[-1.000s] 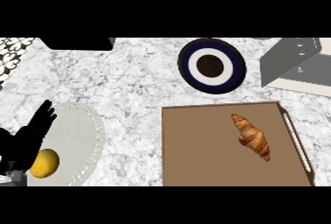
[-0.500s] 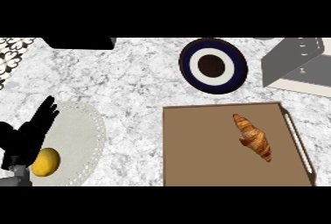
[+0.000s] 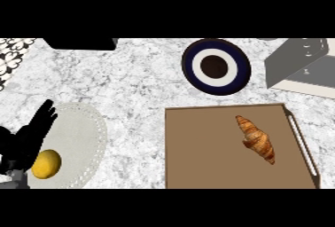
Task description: Pick the cupcake from the tray and place it in the tiered shelf
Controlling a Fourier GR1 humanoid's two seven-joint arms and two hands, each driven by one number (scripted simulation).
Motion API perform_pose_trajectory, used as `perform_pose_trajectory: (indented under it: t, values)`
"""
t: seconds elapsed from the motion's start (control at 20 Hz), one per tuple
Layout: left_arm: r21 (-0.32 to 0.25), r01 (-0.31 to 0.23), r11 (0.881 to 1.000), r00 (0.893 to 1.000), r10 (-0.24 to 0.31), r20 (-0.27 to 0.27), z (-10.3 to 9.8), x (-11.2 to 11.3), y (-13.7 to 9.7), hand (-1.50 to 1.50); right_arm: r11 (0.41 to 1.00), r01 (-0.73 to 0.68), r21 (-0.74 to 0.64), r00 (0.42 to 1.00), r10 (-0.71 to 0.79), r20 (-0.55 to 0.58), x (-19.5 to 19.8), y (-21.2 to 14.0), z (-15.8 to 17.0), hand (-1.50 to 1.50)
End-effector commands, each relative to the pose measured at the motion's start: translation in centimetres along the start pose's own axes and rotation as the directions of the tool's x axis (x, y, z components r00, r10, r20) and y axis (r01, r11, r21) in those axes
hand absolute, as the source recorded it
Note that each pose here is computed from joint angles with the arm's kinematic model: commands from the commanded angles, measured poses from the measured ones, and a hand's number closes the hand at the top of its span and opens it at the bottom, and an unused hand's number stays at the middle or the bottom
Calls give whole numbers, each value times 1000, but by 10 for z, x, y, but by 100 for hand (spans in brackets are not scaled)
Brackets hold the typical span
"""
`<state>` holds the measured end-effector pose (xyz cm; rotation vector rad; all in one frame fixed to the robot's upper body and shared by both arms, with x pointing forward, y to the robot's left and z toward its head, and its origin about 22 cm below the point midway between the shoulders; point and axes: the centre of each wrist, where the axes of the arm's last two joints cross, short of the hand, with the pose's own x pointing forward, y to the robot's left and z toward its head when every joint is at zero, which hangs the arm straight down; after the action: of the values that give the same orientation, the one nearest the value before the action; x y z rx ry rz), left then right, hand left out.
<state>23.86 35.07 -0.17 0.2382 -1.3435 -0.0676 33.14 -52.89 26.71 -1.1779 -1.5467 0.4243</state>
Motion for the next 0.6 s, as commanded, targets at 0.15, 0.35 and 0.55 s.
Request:
perform_pose_trajectory:
  t: [0.15,0.35,0.55]
  values:
    - [-7,9,1000,1000,-9,-6,0,1,-1,0,987,162,-17,986,-161,36,-4,-6,-5,-150]
    - [4,3,1000,1000,-3,7,-3,9,-2,0,940,340,16,940,-339,-41,-19,-10,1,-150]
    - [9,6,1000,1000,-6,9,4,-4,-3,0,896,442,49,897,-440,-48,-22,-47,6,-150]
